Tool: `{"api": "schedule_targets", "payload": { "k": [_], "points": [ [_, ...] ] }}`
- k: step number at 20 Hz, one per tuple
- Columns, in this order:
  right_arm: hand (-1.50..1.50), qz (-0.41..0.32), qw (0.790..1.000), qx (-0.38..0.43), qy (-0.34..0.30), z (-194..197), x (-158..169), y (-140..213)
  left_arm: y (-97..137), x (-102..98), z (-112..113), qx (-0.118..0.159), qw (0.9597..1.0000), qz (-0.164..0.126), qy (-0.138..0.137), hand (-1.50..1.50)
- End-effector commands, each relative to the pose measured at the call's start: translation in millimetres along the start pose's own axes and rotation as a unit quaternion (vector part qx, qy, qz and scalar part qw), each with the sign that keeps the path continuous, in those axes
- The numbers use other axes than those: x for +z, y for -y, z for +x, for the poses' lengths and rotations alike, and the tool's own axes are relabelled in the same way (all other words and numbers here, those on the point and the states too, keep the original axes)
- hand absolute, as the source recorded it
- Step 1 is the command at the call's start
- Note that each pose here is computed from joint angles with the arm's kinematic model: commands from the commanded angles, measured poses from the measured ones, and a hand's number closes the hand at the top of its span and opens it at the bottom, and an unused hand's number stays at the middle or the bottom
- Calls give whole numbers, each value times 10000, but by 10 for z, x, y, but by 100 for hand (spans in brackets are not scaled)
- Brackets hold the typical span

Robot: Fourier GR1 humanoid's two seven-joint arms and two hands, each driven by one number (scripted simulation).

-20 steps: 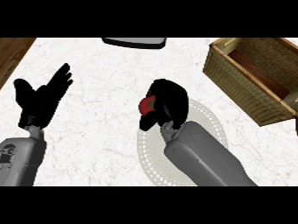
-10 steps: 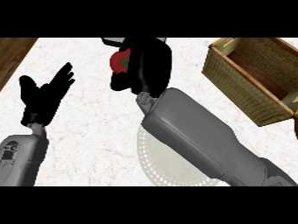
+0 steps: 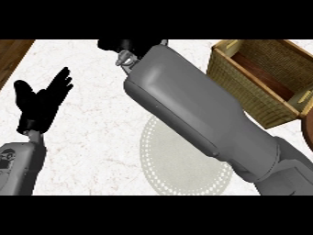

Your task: Pick the tomato from the placemat and place it in the basket

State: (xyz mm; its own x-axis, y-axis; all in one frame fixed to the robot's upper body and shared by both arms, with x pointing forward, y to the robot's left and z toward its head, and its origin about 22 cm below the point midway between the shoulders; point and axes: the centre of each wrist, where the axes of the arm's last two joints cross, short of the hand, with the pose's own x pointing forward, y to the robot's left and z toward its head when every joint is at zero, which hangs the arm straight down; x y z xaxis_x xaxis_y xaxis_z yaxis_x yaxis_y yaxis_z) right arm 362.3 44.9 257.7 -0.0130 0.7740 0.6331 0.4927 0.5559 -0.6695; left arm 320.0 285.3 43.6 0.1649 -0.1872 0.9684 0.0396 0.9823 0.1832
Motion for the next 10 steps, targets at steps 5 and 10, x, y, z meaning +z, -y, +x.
{"api": "schedule_targets", "payload": {
  "k": [5, 10],
  "points": [
    [150, -719, 9910, 39, -1131, 469, -333, 213, -100, 30, 10, 16, 9998, 165, -64, 0],
    [150, -1105, 9858, 202, -1247, 467, -575, 246, -183, 91, -78, 49, 9998, 189, -18, 0]
  ]
}}
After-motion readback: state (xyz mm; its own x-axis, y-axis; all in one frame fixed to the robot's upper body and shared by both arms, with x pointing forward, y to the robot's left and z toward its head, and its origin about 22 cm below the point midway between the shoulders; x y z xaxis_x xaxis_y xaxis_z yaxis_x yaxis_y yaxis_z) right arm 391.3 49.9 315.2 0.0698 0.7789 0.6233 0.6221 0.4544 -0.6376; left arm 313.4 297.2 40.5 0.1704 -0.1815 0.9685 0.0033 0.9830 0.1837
